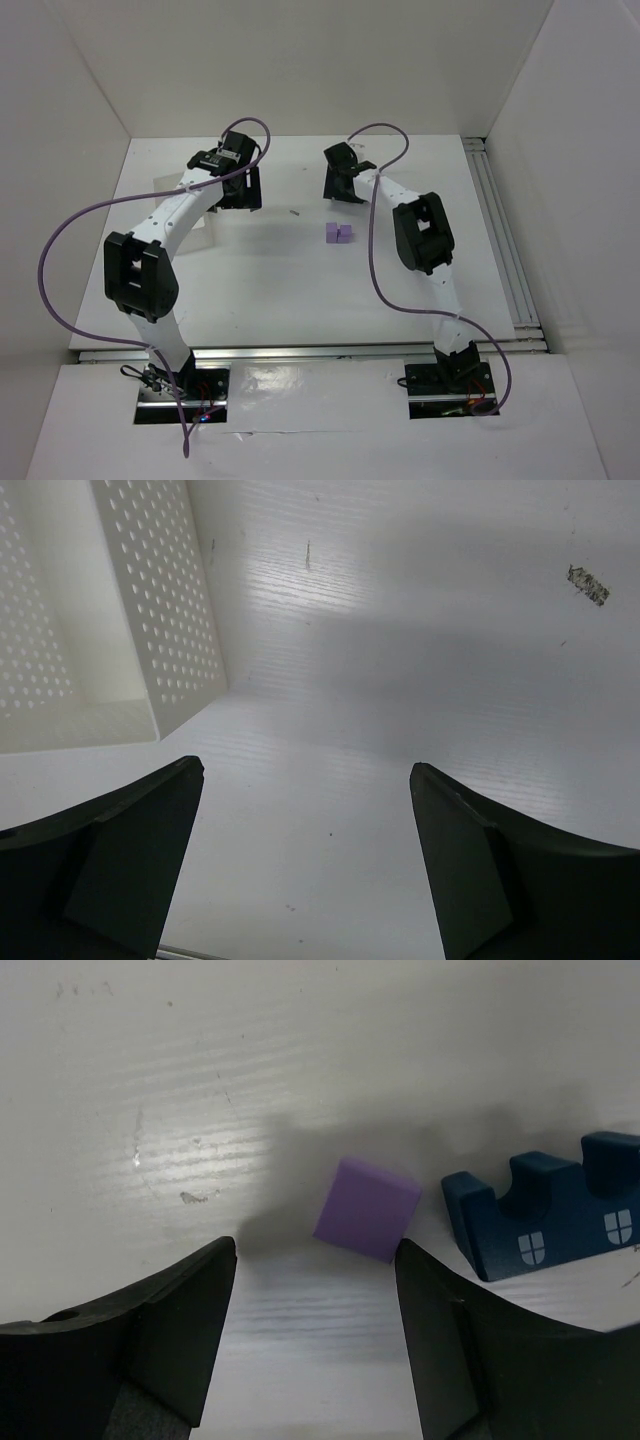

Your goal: Build the wood block tower

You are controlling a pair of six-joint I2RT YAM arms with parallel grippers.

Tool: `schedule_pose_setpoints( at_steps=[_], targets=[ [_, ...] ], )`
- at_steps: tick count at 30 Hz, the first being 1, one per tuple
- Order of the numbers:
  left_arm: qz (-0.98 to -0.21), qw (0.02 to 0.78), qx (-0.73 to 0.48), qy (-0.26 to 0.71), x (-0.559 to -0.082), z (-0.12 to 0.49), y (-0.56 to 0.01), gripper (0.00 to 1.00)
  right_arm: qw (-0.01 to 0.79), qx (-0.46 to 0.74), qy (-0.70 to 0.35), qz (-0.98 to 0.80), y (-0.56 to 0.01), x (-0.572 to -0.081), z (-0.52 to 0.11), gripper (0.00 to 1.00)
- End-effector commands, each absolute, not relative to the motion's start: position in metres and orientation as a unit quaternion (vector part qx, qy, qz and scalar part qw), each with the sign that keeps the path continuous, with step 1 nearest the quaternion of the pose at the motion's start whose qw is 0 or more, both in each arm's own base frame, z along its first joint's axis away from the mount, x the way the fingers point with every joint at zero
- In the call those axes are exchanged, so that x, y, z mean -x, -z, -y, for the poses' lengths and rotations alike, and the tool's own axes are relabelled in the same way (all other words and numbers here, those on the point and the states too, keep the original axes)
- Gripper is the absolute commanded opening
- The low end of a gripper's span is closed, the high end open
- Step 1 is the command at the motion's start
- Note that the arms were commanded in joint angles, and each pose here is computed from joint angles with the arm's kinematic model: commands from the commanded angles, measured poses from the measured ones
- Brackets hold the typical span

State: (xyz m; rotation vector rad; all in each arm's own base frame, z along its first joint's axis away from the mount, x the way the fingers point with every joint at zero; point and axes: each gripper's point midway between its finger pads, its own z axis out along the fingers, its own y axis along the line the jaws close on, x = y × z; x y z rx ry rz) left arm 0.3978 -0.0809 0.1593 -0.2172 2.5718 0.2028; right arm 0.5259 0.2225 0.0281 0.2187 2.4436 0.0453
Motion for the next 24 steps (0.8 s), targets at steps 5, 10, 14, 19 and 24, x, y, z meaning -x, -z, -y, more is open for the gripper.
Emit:
schedule_pose_setpoints(
  at_steps=[5, 10, 14, 19, 24],
  targets=[
    [-0.95, 0.291, 0.079, -0.081, -0.409, 0.078, -0.169, 0.97, 0.349, -0.1, 0.003, -0.932, -0.027, -0.548, -0.216, 0.72],
    [-0.949, 0.292, 0.08, -0.086, -0.409, 0.076, -0.17, 0.97, 0.355, -0.101, 0.0, -0.929, -0.031, -0.555, -0.219, 0.6],
    [-0.949, 0.293, 0.076, -0.091, -0.409, 0.074, -0.17, 0.97, 0.361, -0.099, 0.003, -0.927, -0.04, -0.555, -0.217, 0.39],
    [-0.95, 0.292, 0.075, -0.087, -0.406, 0.075, -0.17, 0.97, 0.4, -0.089, -0.02, -0.912, -0.098, -0.562, -0.221, 0.29],
    [-0.948, 0.299, 0.08, -0.077, -0.403, 0.076, -0.177, 0.97, 0.411, -0.073, -0.025, -0.908, -0.133, -0.528, -0.215, 0.29]
  ],
)
